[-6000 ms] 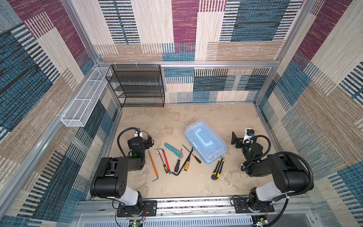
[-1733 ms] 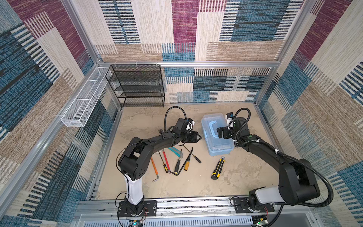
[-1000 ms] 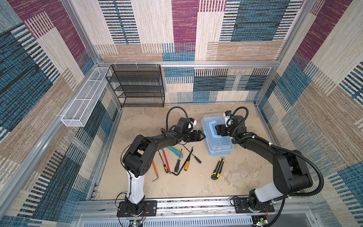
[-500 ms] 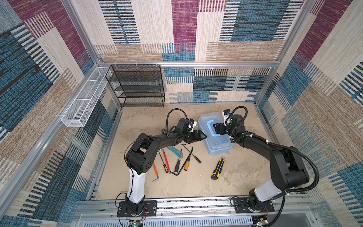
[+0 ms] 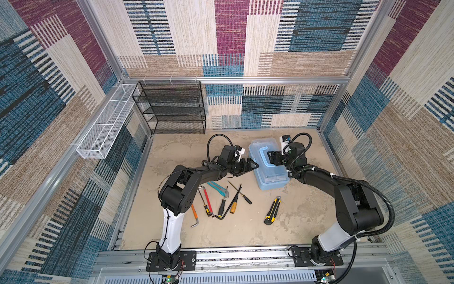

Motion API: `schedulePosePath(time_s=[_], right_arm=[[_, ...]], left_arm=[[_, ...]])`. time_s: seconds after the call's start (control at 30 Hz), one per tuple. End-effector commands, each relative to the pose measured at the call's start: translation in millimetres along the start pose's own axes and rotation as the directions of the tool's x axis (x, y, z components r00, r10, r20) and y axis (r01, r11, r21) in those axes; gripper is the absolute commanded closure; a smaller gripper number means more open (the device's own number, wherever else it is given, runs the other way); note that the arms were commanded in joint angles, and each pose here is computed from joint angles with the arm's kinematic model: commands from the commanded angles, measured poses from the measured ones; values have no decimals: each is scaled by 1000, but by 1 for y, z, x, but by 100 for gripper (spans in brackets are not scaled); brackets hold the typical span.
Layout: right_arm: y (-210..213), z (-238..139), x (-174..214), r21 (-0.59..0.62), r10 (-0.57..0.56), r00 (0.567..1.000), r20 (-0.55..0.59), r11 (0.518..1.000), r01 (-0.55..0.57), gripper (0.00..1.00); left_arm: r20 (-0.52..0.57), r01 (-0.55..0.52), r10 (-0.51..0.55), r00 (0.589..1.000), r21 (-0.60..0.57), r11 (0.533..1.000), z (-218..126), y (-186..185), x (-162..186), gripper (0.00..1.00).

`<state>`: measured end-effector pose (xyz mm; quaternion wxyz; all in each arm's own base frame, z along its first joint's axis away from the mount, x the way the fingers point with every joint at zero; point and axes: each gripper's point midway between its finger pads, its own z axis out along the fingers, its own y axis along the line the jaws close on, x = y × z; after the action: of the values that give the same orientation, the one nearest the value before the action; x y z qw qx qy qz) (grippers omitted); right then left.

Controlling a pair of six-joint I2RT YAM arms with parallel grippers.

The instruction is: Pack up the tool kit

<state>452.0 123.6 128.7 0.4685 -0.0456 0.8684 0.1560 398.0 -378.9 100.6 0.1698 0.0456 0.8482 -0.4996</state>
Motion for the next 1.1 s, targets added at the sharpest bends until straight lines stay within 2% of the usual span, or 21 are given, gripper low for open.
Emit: schedulePosePath(time_s=[0.0,0.07,0.27,1.07], right_arm=[[31,-2,72,-137,167,943,-287,968,-213,25],[29,-2,72,-135,181,941,-286,965,-226,25],[27,-2,71,-158,222,935,-275,949,-272,26],[24,-1,81,-209,276,913,-301,915,-346,26]], left_arm=[[70,-53,43,997,144,988,-3,-42,-17,3],[82,-42,29,996,162,986,-5,-45,-19,0],[94,7,-26,995,201,980,-5,-44,-17,0],[153,32,-91,984,351,936,-18,-64,-27,0]])
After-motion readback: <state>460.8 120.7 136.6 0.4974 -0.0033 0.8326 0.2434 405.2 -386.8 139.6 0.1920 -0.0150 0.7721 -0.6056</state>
